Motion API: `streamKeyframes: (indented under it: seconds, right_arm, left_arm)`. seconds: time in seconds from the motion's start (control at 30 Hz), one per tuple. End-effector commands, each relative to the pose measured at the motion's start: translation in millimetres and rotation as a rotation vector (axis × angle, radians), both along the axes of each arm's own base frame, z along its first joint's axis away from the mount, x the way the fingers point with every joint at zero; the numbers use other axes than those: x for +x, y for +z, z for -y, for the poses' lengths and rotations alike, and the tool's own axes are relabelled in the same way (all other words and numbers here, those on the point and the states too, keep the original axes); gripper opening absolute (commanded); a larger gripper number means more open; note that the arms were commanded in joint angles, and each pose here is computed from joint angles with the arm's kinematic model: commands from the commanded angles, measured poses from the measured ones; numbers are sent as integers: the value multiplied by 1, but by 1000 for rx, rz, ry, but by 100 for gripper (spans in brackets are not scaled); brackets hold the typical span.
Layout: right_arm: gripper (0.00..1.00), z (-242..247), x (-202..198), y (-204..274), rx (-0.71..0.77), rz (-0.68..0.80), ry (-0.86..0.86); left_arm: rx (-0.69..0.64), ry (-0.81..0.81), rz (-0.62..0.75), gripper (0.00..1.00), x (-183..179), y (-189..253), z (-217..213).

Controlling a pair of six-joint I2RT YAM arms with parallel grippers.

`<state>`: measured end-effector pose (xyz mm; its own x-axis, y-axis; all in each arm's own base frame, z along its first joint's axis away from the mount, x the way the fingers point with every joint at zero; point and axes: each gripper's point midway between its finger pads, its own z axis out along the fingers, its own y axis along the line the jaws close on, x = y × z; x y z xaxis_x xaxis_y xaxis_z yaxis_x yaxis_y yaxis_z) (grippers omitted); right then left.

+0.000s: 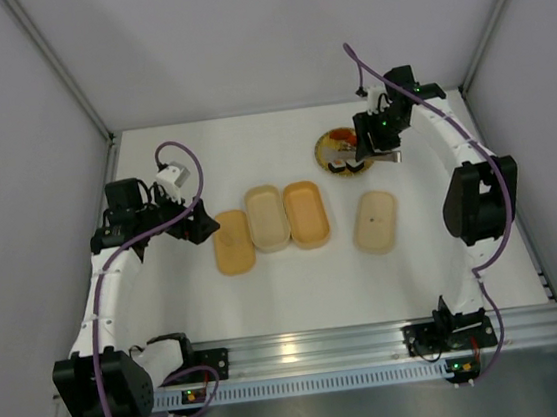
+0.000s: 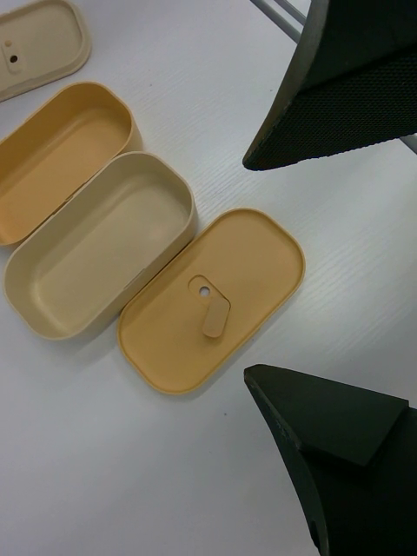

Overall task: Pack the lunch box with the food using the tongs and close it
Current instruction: Pick up the fake food from the plate.

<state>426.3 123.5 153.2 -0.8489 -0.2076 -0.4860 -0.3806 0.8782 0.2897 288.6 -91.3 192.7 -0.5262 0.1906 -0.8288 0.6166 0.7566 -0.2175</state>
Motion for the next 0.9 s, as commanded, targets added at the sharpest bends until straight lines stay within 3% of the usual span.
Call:
streamKeyframes:
  seconds: [0.0, 0.87]
  right_arm:
    - [52, -10, 12, 7, 1, 35, 15]
    - [49, -11, 1, -1, -47, -4, 32]
  left_arm:
    - [9, -19, 62, 98, 5, 7, 1]
    - [7, -13, 54, 98, 5, 5, 1]
